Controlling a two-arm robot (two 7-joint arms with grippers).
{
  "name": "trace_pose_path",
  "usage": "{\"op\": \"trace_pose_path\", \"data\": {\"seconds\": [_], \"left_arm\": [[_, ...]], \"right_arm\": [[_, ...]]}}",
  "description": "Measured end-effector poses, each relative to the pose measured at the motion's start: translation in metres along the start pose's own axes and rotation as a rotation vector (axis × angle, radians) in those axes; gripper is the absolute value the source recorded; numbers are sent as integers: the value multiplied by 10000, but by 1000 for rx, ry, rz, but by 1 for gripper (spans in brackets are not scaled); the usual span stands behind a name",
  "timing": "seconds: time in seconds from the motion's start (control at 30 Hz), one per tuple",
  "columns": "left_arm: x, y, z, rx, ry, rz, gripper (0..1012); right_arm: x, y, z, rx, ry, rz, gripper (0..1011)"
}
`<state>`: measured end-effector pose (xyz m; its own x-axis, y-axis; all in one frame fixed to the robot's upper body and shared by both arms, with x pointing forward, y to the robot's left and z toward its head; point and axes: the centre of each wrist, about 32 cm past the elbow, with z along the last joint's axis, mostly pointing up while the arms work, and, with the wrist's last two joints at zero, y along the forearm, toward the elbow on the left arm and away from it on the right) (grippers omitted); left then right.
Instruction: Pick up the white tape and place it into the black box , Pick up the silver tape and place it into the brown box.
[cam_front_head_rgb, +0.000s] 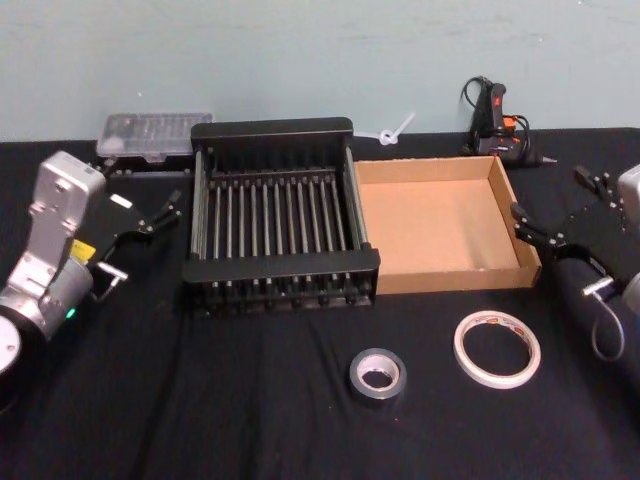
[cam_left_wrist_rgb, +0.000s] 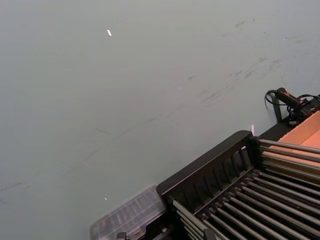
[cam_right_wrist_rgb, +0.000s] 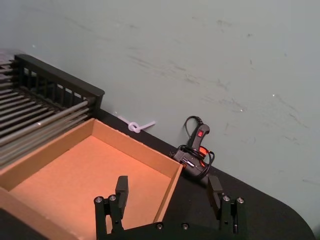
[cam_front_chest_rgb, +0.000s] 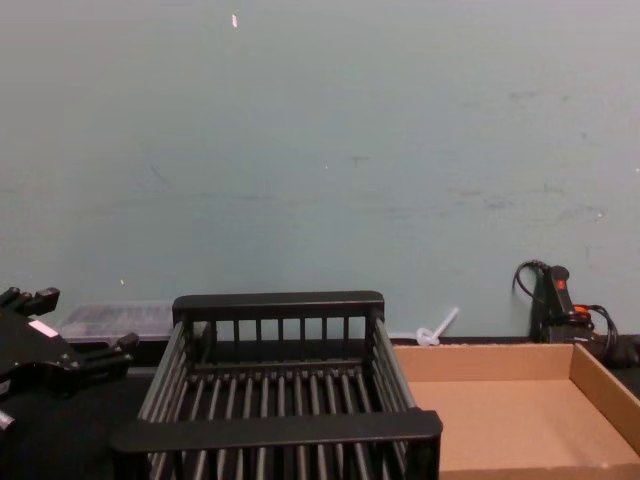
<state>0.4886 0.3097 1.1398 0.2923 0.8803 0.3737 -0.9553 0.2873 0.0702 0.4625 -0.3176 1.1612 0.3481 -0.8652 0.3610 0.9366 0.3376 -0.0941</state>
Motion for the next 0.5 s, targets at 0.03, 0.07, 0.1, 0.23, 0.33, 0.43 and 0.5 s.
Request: {"op": "trace_pose_path", "data": {"seconds": [0.03, 0.07, 0.1, 0.23, 0.33, 0.43, 0.5], "left_arm": [[0, 0, 0, 0, 0, 0, 1001], [0, 0, 0, 0, 0, 0, 1001], [0, 0, 0, 0, 0, 0, 1001], [0, 0, 0, 0, 0, 0, 1001], [0, 0, 0, 0, 0, 0, 1001], [0, 0, 0, 0, 0, 0, 1001], [0, 0, 0, 0, 0, 0, 1001]], "right_arm": [[2, -33, 22, -4, 7, 4, 1002], [5, -51, 37, -7, 12, 7, 1002], [5, -68, 52, -9, 17, 11, 1002], [16, -161, 125, -45, 59, 25, 1002], [12, -217, 159, -77, 82, 29, 1002], [5, -254, 170, -95, 88, 31, 1002], [-11, -299, 175, -115, 88, 41, 1002]]}}
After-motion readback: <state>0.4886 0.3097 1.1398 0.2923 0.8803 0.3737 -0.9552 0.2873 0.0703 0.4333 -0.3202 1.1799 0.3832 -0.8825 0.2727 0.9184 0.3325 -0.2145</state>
